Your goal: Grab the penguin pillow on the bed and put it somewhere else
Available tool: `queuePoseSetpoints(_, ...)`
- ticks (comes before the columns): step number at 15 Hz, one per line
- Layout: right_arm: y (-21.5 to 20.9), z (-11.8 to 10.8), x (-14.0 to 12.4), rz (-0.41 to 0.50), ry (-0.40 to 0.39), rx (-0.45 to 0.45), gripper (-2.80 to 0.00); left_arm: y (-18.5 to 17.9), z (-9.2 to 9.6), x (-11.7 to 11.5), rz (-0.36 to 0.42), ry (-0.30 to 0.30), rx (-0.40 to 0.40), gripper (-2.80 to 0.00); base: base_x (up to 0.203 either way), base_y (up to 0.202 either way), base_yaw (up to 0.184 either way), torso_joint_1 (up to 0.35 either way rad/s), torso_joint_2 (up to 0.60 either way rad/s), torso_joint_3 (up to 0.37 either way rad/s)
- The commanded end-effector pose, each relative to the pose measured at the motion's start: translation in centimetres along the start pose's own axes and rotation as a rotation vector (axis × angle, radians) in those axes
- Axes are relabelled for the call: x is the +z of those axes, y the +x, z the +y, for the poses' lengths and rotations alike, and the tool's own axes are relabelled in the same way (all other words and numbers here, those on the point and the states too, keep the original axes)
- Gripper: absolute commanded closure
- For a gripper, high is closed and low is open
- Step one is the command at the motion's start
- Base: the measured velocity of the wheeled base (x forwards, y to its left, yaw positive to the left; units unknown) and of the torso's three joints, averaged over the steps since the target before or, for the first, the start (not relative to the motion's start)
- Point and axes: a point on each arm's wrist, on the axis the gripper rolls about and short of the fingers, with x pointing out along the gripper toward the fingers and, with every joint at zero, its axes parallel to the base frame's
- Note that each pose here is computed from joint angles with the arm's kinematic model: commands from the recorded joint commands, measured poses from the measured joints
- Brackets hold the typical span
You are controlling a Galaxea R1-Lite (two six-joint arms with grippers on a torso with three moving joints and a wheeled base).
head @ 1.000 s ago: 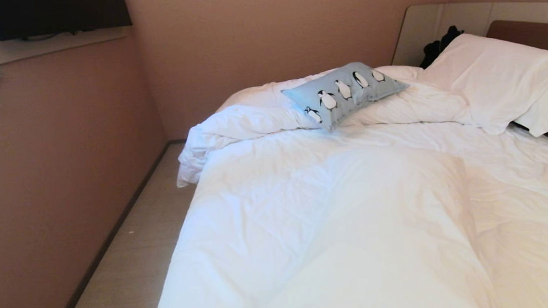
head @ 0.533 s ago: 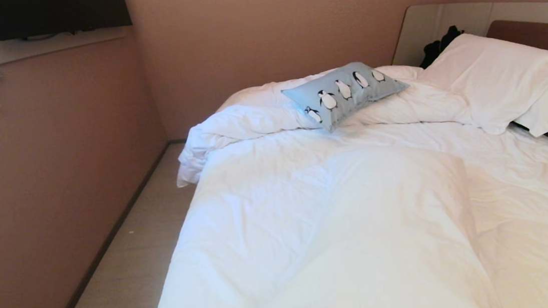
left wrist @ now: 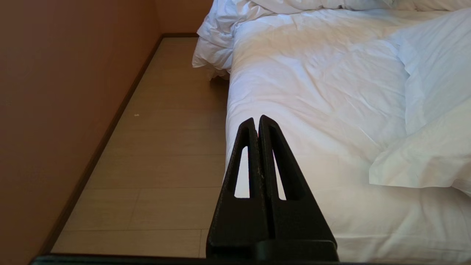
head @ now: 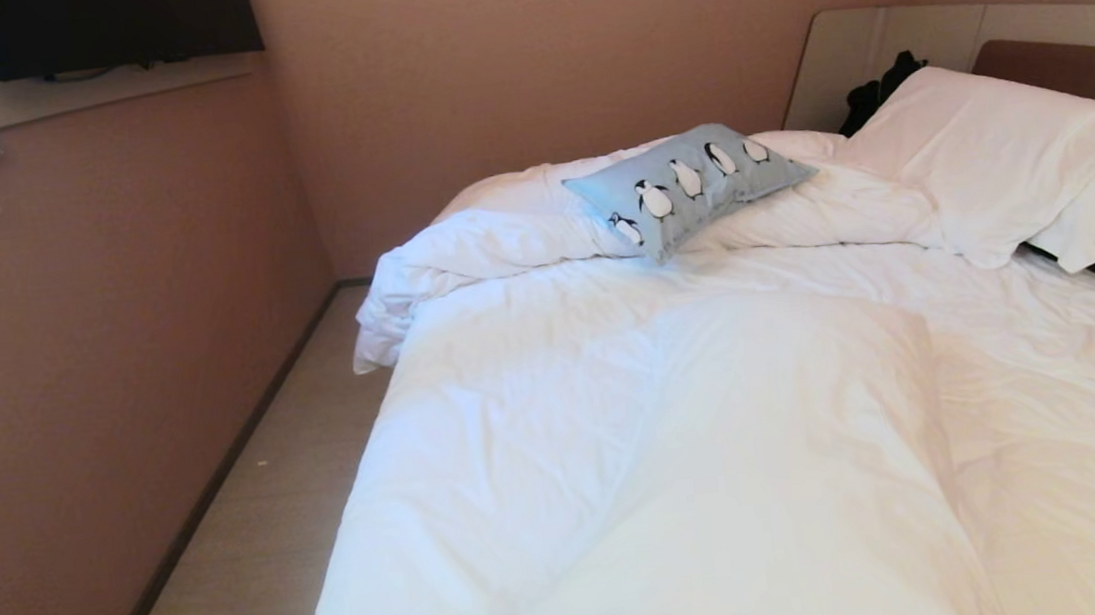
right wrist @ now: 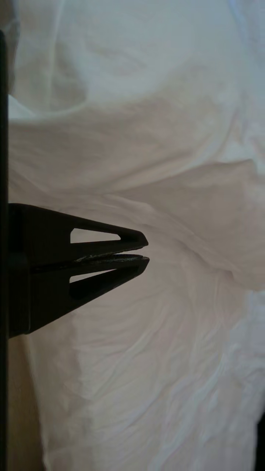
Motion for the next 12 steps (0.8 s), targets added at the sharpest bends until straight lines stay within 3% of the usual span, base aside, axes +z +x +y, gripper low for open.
queuePoseSetpoints(1, 0.2, 0.1, 1.4, -0.218, -0.015, 0.019, 0.0, 0.0, 0.0, 0.0, 0.0, 0.0, 0.001, 0.0, 0.0, 0.0, 0.0, 0.0, 0.0, 0.0)
queuePoseSetpoints(7, 0.4, 0.3, 0.7, -0.169, -0.025, 0.109, 0.0, 0.0, 0.0, 0.0, 0.001, -0.001, 0.001, 0.0, 0.0, 0.0, 0.0, 0.0, 0.0, 0.0)
queuePoseSetpoints(9, 0.5, 0.3, 0.0, -0.093, -0.033, 0.124, 0.0, 0.0, 0.0, 0.0, 0.001, 0.0, 0.001, 0.0, 0.0, 0.0, 0.0, 0.0, 0.0, 0.0)
queuePoseSetpoints(12, 0.5, 0.3, 0.0, -0.086, 0.002, 0.123, 0.0, 0.0, 0.0, 0.0, 0.0, -0.001, 0.001, 0.0, 0.0, 0.0, 0.0, 0.0, 0.0, 0.0)
